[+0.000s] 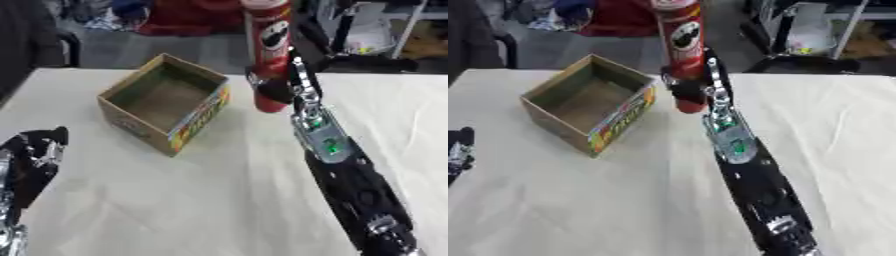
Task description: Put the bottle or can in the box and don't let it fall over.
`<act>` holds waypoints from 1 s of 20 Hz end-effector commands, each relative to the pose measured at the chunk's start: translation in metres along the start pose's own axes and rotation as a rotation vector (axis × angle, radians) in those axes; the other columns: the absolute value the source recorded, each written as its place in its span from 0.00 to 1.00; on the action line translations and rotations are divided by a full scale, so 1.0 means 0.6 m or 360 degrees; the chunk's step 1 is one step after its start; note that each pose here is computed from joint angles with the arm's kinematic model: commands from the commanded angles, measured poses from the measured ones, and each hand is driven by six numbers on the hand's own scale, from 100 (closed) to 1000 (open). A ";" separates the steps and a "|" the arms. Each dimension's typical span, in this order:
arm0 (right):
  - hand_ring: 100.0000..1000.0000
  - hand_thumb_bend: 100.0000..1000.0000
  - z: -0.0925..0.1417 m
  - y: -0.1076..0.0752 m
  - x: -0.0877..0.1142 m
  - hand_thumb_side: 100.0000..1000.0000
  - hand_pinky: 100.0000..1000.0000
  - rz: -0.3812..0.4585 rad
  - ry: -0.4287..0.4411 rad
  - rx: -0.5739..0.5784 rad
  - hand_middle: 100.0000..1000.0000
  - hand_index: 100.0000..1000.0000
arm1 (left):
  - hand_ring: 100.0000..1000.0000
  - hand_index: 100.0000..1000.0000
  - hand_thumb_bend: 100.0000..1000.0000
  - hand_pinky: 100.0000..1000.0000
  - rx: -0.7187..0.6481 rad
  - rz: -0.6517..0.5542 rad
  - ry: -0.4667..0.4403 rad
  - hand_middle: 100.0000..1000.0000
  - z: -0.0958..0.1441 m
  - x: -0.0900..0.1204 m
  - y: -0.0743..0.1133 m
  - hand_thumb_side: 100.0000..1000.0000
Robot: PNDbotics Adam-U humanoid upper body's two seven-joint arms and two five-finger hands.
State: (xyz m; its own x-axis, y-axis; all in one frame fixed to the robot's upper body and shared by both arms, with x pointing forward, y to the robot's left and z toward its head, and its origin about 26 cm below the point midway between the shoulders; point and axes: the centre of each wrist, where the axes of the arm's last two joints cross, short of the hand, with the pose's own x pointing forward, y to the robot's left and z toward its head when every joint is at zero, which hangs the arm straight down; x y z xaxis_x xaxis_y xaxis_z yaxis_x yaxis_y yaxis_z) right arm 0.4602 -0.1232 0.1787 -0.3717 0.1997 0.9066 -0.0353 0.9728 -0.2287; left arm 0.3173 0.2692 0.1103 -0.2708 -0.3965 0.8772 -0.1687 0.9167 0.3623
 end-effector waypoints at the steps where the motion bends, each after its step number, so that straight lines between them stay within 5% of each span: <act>1: 0.89 0.00 -0.018 0.016 0.028 0.00 0.92 -0.0078 -0.0059 0.0071 0.85 0.32 | 0.41 0.63 0.31 0.43 -0.0074 0.0032 -0.0074 0.38 -0.015 0.019 -0.013 0.58; 6: 0.89 0.00 -0.031 0.045 0.039 0.00 0.93 -0.0115 -0.0109 0.0158 0.85 0.33 | 0.41 0.63 0.31 0.43 -0.0205 0.0067 -0.0158 0.37 -0.035 0.040 -0.039 0.58; 7: 0.92 0.00 -0.032 0.051 0.039 0.00 0.94 -0.0110 -0.0126 0.0170 0.88 0.46 | 0.41 0.63 0.31 0.43 -0.0222 0.0068 -0.0167 0.37 -0.037 0.043 -0.042 0.58; 8: 0.95 0.00 -0.032 0.056 0.038 0.00 0.96 -0.0075 -0.0156 0.0194 0.95 0.84 | 0.41 0.63 0.31 0.43 -0.0236 0.0067 -0.0175 0.37 -0.039 0.045 -0.045 0.58; 9: 0.98 0.12 -0.033 0.060 0.035 0.05 0.98 -0.0005 -0.0195 0.0235 1.00 1.00 | 0.41 0.63 0.31 0.43 -0.0245 0.0067 -0.0180 0.37 -0.040 0.046 -0.046 0.58; 10: 1.00 0.20 -0.033 0.060 0.031 0.16 0.99 0.0102 -0.0235 0.0283 1.00 1.00 | 0.41 0.63 0.31 0.43 -0.0251 0.0064 -0.0184 0.37 -0.040 0.047 -0.047 0.58; 11: 1.00 0.16 -0.033 0.059 0.027 0.03 0.99 0.0211 -0.0264 0.0311 1.00 1.00 | 0.41 0.63 0.29 0.43 -0.0254 0.0061 -0.0185 0.37 -0.041 0.047 -0.048 0.56; 12: 1.00 0.26 -0.033 0.053 0.023 0.26 0.99 0.0347 -0.0288 0.0301 1.00 1.00 | 0.41 0.63 0.31 0.43 -0.0255 0.0057 -0.0186 0.37 -0.041 0.047 -0.047 0.58; 16: 1.00 0.31 -0.030 0.045 0.009 0.30 0.99 0.0694 -0.0314 0.0171 1.00 1.00 | 0.41 0.63 0.31 0.43 -0.0256 0.0043 -0.0169 0.37 -0.039 0.043 -0.047 0.58; 20: 1.00 0.30 -0.029 0.036 0.012 0.30 0.99 0.0819 -0.0348 0.0076 1.00 1.00 | 0.41 0.63 0.31 0.43 -0.0254 0.0031 -0.0155 0.37 -0.037 0.038 -0.046 0.58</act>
State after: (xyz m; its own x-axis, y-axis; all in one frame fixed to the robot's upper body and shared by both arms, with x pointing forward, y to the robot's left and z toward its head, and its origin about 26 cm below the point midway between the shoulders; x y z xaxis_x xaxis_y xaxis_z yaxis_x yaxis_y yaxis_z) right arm 0.4717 -0.0942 0.1717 -0.5160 0.5905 0.6205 0.1035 0.7621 -0.6392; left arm 0.3369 0.2346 0.1216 -0.3474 -0.3628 0.8647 -0.0045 0.9227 0.3854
